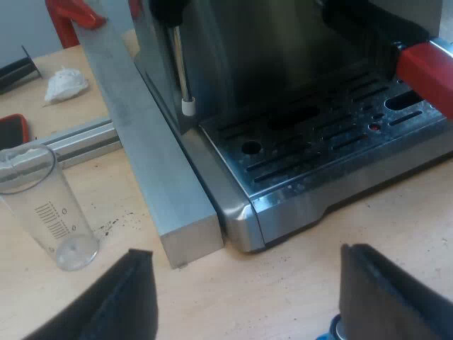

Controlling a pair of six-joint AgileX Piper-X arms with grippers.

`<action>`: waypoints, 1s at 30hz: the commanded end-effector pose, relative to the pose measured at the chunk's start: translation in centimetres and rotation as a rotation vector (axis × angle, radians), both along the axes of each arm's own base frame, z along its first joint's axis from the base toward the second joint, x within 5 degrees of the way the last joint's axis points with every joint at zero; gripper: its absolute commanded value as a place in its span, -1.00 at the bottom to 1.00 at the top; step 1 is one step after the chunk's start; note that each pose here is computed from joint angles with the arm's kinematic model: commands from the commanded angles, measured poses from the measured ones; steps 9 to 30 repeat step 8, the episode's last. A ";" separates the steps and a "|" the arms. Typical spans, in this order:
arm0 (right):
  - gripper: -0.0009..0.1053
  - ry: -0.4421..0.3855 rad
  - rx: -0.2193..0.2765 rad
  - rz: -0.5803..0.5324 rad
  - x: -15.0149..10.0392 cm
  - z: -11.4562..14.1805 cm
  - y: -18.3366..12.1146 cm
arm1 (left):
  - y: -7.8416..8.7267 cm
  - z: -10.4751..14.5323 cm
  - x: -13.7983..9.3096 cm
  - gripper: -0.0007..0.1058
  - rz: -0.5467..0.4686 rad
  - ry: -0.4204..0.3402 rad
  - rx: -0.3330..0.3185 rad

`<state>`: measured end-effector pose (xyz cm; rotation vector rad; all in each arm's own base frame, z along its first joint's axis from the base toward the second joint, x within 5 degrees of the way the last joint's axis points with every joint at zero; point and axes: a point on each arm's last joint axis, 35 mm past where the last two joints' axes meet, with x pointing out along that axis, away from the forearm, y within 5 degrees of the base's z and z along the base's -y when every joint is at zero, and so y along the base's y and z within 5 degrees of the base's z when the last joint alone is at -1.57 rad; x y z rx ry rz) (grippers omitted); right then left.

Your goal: Put the handle in the coffee machine

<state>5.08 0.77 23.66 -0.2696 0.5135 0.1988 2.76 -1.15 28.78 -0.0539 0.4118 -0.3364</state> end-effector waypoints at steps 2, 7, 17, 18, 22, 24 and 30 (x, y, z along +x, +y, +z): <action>0.33 -0.005 0.005 0.000 0.1 0.2 0.0 | -0.1 0.2 0.3 0.09 -0.009 -0.002 -0.011; 0.33 -0.005 0.005 0.000 0.1 0.2 0.0 | -0.1 0.2 0.3 0.09 -0.009 -0.002 -0.011; 0.33 -0.005 0.005 0.000 0.1 0.2 0.0 | -0.1 0.2 0.3 0.09 -0.009 -0.002 -0.011; 0.33 -0.005 0.005 0.000 0.1 0.2 0.0 | -0.1 0.2 0.3 0.09 -0.009 -0.002 -0.011; 0.33 -0.005 0.005 0.000 0.1 0.2 0.0 | -0.1 0.2 0.3 0.09 -0.009 -0.002 -0.011; 0.33 -0.005 0.005 0.000 0.1 0.2 0.0 | -0.1 0.2 0.3 0.09 -0.009 -0.002 -0.011; 0.33 -0.005 0.005 0.000 0.1 0.2 0.0 | -0.1 0.2 0.3 0.09 -0.009 -0.002 -0.011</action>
